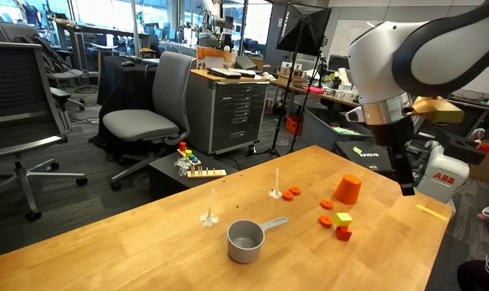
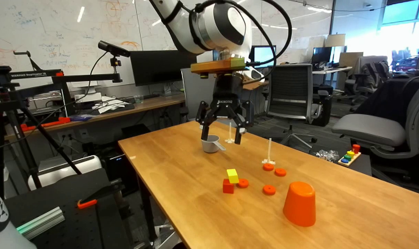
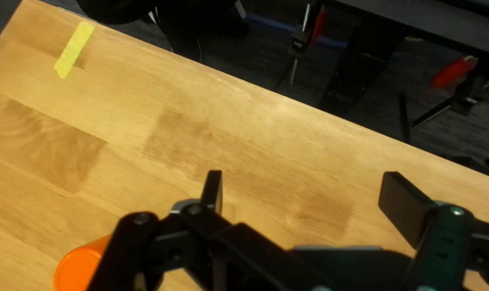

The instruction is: Put the three blocks in the gray cup

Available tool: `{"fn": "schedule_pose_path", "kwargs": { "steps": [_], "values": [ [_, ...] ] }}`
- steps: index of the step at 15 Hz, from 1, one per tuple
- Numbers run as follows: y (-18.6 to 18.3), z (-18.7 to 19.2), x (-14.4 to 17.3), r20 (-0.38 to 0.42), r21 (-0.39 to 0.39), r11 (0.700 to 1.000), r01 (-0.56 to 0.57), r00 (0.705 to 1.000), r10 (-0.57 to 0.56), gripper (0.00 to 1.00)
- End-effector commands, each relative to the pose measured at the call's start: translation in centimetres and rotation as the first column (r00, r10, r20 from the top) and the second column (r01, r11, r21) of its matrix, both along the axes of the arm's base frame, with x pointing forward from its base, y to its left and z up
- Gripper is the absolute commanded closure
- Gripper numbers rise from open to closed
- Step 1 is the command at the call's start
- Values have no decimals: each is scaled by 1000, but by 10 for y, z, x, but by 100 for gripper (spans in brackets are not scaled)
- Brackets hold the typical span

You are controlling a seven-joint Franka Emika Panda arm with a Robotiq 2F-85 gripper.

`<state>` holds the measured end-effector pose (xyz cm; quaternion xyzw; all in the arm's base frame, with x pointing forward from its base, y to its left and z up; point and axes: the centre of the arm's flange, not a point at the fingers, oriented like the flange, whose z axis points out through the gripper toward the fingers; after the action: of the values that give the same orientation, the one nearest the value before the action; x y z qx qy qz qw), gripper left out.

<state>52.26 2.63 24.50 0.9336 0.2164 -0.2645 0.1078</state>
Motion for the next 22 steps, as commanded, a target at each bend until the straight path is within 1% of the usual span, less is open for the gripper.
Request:
{"fn": "schedule_pose_path", "kwargs": {
  "steps": [1, 4, 6, 9, 11, 13, 15, 22],
  "values": [
    [9, -21, 40, -102, -62, 994, -87, 992, 80, 0],
    [15, -45, 58, -146, -122, 986, -116, 984, 98, 0],
    [25, -59, 67, -105, -129, 986, -108, 990, 95, 0],
    [47, -69, 77, -33, -57, 996, -74, 997, 72, 0],
    [58, -77, 81, -7, -7, 999, -43, 999, 43, 0],
    [63, -83, 80, -20, 30, 999, -26, 999, 26, 0],
    [61, -87, 77, -36, 40, 999, -11, 999, 13, 0],
    [51, -110, 69, -93, -20, 999, -42, 995, 40, 0]
  ]
}}
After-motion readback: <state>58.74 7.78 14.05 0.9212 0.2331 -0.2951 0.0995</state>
